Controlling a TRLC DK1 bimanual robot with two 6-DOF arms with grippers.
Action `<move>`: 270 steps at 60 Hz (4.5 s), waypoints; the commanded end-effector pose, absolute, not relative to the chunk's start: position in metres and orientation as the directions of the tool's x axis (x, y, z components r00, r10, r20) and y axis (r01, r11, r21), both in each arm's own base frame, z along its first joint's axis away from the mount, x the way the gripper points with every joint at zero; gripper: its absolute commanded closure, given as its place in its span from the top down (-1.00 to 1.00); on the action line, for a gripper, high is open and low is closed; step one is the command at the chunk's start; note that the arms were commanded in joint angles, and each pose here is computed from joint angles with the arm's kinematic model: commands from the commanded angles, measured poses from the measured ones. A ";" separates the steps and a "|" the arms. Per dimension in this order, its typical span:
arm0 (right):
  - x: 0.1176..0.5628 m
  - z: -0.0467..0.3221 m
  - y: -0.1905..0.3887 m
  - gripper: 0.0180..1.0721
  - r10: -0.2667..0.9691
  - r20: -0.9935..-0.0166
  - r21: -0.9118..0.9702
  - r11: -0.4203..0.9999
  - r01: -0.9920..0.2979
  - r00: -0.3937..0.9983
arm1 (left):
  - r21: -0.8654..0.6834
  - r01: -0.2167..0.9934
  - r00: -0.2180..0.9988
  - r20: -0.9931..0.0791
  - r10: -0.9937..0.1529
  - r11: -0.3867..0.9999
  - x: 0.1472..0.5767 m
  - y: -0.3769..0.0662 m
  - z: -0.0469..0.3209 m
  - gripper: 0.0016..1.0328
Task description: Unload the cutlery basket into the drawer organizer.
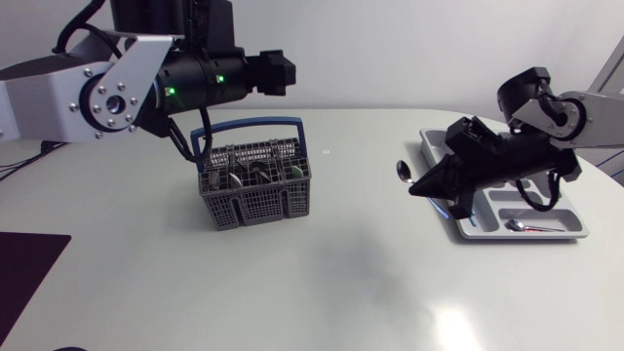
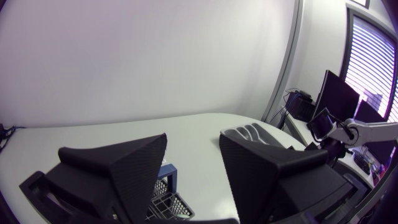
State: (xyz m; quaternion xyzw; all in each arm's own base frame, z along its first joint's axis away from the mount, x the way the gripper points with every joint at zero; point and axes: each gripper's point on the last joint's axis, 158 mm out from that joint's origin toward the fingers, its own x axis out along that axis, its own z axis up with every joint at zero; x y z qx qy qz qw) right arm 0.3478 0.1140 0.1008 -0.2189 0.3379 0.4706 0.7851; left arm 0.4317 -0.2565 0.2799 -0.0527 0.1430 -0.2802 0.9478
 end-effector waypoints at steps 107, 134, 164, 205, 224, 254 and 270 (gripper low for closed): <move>0.350 -0.022 -0.188 0.29 0.040 -0.974 -0.211 0.206 -0.956 0.223 | 0.622 0.694 0.714 -0.527 -0.461 0.363 0.394 -0.267 0.158 0.68; 0.347 0.011 -0.124 0.66 0.156 -0.938 -0.271 0.226 -0.936 0.309 | 0.688 0.715 0.660 -0.604 -0.447 0.126 0.395 -0.268 0.150 0.67; 0.328 0.029 -0.032 0.66 0.279 -0.908 -0.274 0.171 -0.947 0.313 | 0.706 0.700 0.620 -0.674 -0.402 -0.103 0.413 -0.268 0.140 0.66; 0.310 0.028 0.043 0.66 0.346 -0.894 -0.271 0.091 -0.958 0.286 | 0.617 0.722 0.516 -0.781 -0.351 -0.312 0.425 -0.268 0.121 0.33; 0.301 0.026 0.063 0.66 0.363 -0.891 -0.269 0.058 -0.961 0.272 | 0.567 0.744 0.469 -0.820 -0.330 -0.354 0.430 -0.273 0.106 -0.05; 0.299 0.024 0.067 0.66 0.367 -0.890 -0.271 0.053 -0.961 0.272 | 0.530 0.755 0.429 -0.844 -0.322 -0.386 0.429 -0.272 0.096 -0.64; 0.297 0.024 0.070 0.66 0.369 -0.890 -0.269 0.051 -0.962 0.269 | 0.538 0.752 0.437 -0.839 -0.323 -0.381 0.433 -0.271 0.102 -0.81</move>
